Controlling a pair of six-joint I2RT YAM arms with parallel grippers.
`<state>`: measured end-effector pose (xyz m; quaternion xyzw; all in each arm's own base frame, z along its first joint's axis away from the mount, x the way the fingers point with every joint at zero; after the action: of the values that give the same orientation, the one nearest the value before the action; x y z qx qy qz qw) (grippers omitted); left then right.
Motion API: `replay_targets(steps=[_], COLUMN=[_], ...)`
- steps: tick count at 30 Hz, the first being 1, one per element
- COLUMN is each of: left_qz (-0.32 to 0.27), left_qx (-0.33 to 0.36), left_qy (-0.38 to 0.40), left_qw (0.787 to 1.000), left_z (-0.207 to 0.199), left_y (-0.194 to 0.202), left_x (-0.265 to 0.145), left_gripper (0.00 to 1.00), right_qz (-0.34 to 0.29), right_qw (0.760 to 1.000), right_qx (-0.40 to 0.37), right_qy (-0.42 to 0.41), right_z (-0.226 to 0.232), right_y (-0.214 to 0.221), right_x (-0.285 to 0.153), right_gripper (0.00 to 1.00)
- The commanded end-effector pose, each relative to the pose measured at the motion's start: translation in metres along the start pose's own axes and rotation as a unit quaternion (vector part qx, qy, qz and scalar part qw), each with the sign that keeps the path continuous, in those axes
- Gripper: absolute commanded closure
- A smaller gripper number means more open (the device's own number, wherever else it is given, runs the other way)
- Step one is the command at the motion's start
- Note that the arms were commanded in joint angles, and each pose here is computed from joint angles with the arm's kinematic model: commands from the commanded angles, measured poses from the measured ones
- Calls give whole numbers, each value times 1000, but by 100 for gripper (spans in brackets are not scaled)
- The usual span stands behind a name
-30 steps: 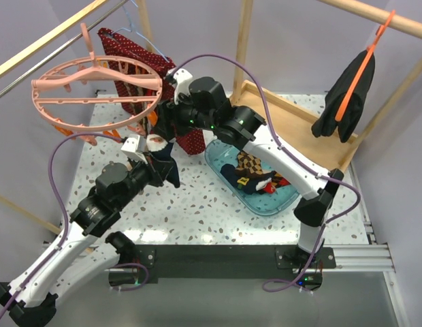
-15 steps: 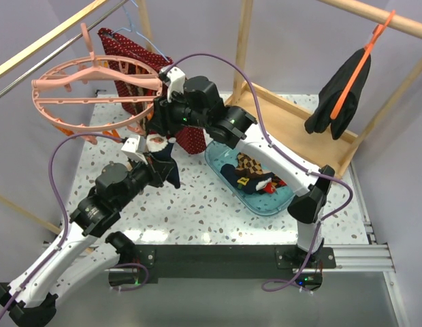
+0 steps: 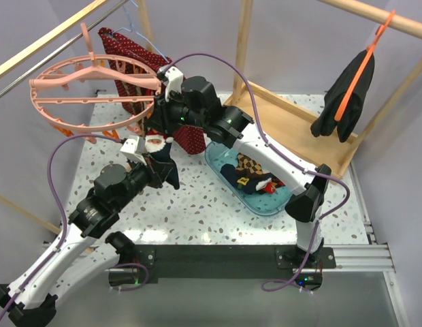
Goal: Remove the socks clipped to the hanger
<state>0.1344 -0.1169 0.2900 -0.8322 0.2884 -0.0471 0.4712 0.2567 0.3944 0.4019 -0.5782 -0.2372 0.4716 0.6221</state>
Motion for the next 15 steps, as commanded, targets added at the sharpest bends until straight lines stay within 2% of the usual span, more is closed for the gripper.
replay_targets(steps=[1, 12, 15], left_qz=[1, 23, 17], left_qx=[-11, -26, -26], left_qy=[9, -1, -3], left_qw=[1000, 999, 1000], left_z=[-1, 7, 7], left_y=[2, 15, 13], left_x=[0, -9, -11], left_gripper=[100, 100, 100], right_qz=[-35, -34, -31], right_qw=[999, 999, 1000], right_qx=[0, 3, 2], right_qy=[-11, -2, -4], right_z=[5, 4, 5], right_y=[-18, -18, -17], right_x=[-6, -5, -6], right_gripper=[100, 98, 65])
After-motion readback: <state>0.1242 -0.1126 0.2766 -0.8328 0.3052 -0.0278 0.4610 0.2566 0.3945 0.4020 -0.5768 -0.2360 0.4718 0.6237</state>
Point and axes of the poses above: each gripper's point midway between its finger pads, its own x axis out along the fingers, its own z axis along the line the jaws close on, y = z × x, the point moved 10 cm from there along -x, back along the fingers, and after that the axes turned 8 degrees about -x, right-handed, at the moved point
